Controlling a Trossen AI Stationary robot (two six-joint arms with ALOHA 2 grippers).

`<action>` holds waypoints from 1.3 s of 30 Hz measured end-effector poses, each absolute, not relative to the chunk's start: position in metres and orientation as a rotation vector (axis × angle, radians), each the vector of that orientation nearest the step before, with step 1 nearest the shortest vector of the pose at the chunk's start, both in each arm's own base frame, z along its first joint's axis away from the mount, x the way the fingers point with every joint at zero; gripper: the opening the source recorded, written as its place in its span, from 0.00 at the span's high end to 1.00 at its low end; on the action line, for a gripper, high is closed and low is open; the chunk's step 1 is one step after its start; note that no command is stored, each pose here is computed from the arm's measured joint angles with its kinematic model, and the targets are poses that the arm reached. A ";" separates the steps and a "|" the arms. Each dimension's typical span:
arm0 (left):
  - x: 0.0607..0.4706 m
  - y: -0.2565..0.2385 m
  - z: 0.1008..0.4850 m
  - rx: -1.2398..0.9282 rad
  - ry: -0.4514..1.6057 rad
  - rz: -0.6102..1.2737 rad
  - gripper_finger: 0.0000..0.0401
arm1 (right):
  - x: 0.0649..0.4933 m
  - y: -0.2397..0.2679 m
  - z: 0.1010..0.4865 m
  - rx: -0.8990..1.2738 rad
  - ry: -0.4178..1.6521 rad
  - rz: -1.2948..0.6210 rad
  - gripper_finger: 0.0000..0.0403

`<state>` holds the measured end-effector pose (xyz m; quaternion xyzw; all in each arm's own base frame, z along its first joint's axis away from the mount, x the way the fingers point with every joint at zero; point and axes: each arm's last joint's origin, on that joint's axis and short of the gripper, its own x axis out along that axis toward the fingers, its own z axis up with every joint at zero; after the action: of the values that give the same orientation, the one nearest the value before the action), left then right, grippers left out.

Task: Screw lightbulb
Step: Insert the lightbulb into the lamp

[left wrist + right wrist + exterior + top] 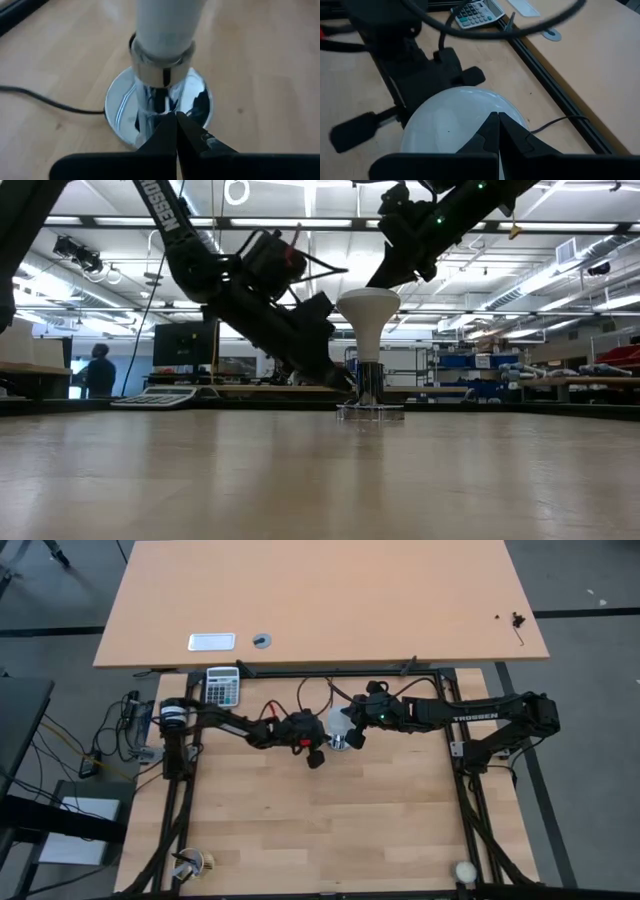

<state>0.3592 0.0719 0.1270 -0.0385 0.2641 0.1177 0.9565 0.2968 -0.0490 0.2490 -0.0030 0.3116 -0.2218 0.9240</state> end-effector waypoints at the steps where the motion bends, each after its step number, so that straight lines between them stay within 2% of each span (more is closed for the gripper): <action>1: 0.361 0.072 0.125 -0.077 0.540 0.243 1.00 | 0.297 -0.049 0.249 -0.007 0.637 -0.455 0.98; 9: 0.362 0.074 0.109 -0.095 0.584 0.265 1.00 | 0.297 -0.052 0.249 -0.013 0.634 -0.457 0.98; 23: 0.358 0.073 0.108 -0.096 0.647 0.265 1.00 | 0.297 -0.053 0.249 -0.006 0.633 -0.456 0.98; 39: 0.335 0.068 0.133 -0.068 0.807 0.222 1.00 | 0.297 -0.050 0.246 0.010 0.650 -0.427 0.98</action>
<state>0.3352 0.0678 0.1327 -0.0330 0.3919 0.1079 0.9131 0.2968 -0.0496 0.2459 0.0049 0.3171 -0.2083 0.9252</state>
